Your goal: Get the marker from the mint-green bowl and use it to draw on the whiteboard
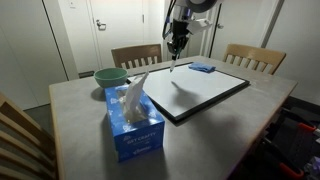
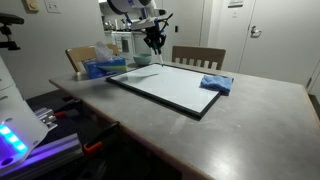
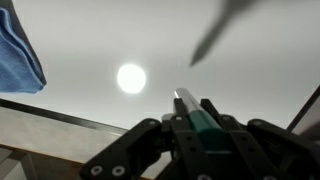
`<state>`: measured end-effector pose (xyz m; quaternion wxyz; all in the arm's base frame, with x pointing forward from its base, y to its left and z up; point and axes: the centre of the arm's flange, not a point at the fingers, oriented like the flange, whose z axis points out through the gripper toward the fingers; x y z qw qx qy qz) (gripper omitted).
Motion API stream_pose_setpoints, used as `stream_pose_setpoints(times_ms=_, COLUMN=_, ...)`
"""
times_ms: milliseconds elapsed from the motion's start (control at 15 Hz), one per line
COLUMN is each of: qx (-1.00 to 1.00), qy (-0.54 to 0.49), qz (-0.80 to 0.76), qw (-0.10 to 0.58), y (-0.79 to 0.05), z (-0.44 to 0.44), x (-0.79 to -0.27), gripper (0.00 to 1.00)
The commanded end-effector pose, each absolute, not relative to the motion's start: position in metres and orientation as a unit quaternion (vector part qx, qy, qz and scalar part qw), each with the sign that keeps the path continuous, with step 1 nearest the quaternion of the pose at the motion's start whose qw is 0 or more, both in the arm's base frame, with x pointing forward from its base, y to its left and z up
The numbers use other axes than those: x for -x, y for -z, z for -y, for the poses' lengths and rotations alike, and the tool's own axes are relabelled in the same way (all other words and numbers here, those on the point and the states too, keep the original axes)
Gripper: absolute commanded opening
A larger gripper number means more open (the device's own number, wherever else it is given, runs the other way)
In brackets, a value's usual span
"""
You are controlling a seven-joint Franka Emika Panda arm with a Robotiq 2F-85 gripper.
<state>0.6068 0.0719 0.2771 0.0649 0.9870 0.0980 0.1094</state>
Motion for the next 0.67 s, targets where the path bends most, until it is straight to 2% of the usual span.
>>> stream_pose_setpoints(times_ms=0, qx=-0.981, qy=-0.157, qz=-0.077, qw=0.079, y=-0.2824, z=-0.0696, x=-0.5931, gripper=0.05)
stream_pose_setpoints(times_ms=600, qx=-0.981, qy=-0.184, qz=-0.045, qw=-0.027, y=-0.2739, z=-0.0699, x=-0.5926, gripper=0.05)
